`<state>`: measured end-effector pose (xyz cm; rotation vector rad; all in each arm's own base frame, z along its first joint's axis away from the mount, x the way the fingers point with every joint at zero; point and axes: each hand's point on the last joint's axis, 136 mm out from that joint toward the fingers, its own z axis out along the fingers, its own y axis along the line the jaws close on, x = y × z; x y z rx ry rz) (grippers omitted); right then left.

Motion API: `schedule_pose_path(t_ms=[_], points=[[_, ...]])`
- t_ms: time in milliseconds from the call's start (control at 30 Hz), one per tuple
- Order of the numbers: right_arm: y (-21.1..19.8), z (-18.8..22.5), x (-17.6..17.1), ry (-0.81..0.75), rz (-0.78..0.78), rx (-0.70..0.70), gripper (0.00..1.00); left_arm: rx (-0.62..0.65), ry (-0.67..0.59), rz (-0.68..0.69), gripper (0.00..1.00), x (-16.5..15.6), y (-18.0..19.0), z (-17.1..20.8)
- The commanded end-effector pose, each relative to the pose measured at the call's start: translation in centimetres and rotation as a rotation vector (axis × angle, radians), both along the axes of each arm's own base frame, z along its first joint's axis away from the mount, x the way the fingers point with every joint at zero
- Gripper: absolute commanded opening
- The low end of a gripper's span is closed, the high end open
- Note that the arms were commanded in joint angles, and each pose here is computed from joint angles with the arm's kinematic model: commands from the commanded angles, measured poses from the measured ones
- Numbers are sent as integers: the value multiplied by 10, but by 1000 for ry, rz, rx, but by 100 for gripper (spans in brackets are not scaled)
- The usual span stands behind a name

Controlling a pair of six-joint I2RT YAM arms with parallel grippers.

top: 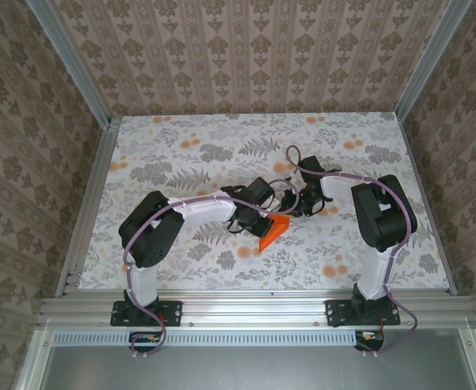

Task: Fold a paper plane with a square sheet of paper (pick it up from the middle)
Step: Third fold the triangle at the center of the table.

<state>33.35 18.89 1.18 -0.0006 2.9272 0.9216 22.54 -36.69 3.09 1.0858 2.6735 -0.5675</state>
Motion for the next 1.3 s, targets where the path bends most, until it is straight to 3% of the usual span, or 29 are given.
schedule_pose_path(t_ms=[0, 833, 1267], points=[[-9, -17, -10, 51, 6, -61, 10, -1, -21, -12, 7, 7, 1, 10], [-7, -14, -7, 44, -8, -47, 10, 39, 24, 43, 7, -4, 14, -11], [-6, -13, -8, 51, -12, -34, 10, 19, 7, 2, 8, -2, 5, -7]])
